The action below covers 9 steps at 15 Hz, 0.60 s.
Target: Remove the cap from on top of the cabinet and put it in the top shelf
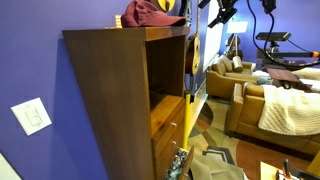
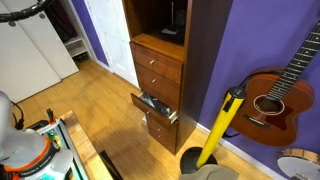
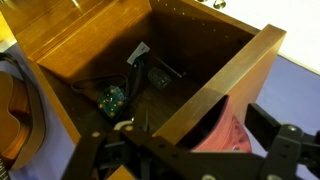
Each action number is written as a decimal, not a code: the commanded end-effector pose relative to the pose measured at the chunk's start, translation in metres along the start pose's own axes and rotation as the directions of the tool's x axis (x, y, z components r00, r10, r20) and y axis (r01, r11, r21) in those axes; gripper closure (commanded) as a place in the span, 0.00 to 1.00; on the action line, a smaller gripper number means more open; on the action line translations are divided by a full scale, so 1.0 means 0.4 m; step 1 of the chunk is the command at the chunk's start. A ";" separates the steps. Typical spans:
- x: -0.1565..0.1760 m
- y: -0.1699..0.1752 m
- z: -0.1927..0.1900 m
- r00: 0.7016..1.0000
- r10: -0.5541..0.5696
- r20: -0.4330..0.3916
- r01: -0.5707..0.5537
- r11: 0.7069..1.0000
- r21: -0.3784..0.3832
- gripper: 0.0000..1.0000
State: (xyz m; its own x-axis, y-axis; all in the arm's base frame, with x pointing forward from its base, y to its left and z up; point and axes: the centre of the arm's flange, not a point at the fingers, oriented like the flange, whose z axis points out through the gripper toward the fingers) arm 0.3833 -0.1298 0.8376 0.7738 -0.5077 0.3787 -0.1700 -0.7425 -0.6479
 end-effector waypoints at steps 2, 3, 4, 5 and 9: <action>0.021 -0.013 0.022 0.998 0.046 -0.054 -0.041 0.996 0.084 0.00; 0.029 -0.016 0.024 0.996 0.059 -0.064 -0.052 0.993 0.104 0.00; 0.035 -0.018 0.028 0.995 0.075 -0.066 -0.066 0.991 0.118 0.00; 0.040 -0.019 0.034 0.993 0.095 -0.063 -0.087 0.989 0.124 0.00; 0.056 -0.015 0.067 0.983 0.182 -0.027 -0.176 0.974 0.143 0.00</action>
State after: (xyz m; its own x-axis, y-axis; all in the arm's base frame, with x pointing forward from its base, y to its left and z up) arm 0.4094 -0.1276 0.8375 0.7247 -0.6042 0.3312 -0.1814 -0.6310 -0.7542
